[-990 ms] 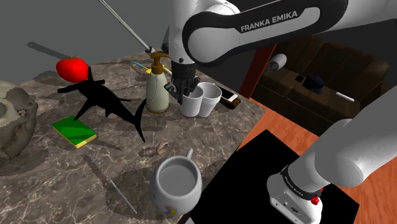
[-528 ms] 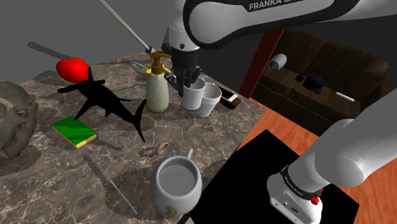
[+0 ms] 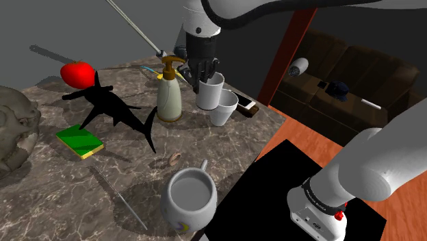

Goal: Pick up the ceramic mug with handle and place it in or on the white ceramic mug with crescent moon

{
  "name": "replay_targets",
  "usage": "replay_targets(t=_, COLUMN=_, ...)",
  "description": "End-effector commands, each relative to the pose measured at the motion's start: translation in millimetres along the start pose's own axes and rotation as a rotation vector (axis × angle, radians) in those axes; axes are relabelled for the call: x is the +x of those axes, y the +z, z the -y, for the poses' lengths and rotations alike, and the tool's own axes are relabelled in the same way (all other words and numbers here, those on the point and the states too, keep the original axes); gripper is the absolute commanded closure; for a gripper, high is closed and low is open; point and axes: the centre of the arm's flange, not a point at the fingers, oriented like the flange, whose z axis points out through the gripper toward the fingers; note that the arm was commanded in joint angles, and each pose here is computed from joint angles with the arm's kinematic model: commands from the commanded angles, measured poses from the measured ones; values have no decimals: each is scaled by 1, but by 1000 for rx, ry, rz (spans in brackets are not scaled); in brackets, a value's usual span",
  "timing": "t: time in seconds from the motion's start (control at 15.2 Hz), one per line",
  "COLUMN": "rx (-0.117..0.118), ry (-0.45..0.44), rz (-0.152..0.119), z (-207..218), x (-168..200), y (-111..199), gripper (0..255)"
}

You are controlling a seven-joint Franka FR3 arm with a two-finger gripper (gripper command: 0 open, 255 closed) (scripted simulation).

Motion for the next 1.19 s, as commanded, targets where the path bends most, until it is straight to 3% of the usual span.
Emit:
replay_targets(t=0.0, rx=0, ry=0, rz=0, z=-1, x=0, y=-8, gripper=255)
replay_targets(t=1.12, rx=0, ry=0, rz=0, z=138, x=-173, y=-41, gripper=255)
